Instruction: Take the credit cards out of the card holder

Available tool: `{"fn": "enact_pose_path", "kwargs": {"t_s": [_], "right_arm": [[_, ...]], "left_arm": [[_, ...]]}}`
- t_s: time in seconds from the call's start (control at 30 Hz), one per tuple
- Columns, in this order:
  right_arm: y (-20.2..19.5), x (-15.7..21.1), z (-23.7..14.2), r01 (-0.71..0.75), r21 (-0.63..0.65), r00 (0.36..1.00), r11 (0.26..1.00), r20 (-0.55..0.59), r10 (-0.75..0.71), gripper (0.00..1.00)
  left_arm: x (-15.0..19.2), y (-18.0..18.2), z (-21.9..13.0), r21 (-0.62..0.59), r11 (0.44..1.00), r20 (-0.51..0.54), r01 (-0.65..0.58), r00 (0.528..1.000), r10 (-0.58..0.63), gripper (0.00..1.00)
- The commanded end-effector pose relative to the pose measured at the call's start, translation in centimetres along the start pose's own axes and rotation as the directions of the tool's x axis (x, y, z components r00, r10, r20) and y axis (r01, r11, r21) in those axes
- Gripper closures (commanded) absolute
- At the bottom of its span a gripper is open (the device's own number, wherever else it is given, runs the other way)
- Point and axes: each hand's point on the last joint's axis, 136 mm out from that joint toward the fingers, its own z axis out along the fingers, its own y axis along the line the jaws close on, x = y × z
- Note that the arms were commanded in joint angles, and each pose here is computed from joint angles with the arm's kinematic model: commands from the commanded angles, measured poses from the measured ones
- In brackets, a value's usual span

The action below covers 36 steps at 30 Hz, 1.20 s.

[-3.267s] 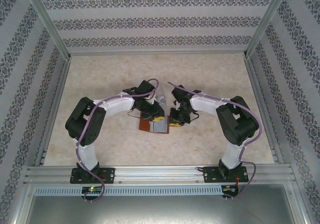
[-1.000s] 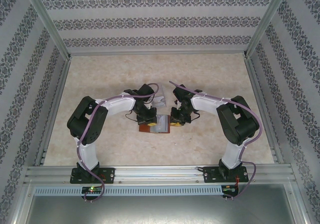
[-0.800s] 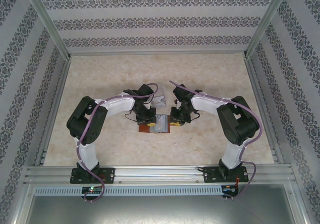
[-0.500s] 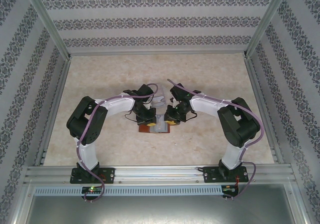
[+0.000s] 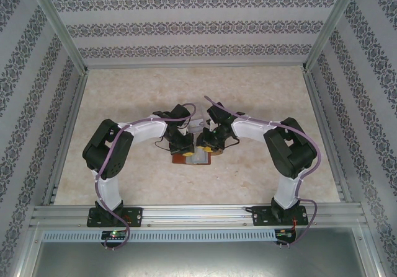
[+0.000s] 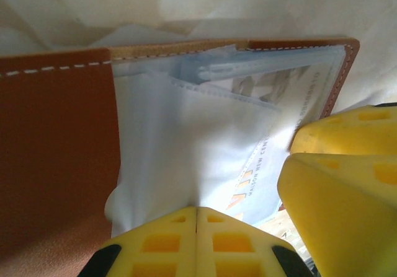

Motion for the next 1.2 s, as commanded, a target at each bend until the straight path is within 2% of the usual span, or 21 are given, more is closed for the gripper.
{"fn": "enact_pose_path", "kwargs": {"t_s": [0.0,0.47,0.9,1.17], "right_arm": [[0.7,0.2,0.4,0.003,-0.017,1.000,1.000,-0.004,-0.003,0.66],[1.6,0.3,0.3,0.011,-0.047,1.000,0.999,-0.005,-0.012,0.65],[4.4,0.2,-1.5,0.059,-0.082,0.998,0.995,0.020,-0.058,0.65],[6.3,0.9,0.0,0.100,-0.079,0.994,0.992,-0.027,-0.102,0.64]], "left_arm": [[0.0,-0.2,-1.0,0.019,1.000,0.022,-0.001,1.000,0.001,1.00],[-1.2,-1.4,-6.0,0.082,0.996,0.168,-0.024,0.986,0.010,1.00],[-2.4,2.1,-9.2,0.071,0.997,0.235,0.034,0.971,-0.049,1.00],[-2.5,3.8,-10.3,0.072,0.996,0.251,0.060,0.965,-0.076,1.00]]}}
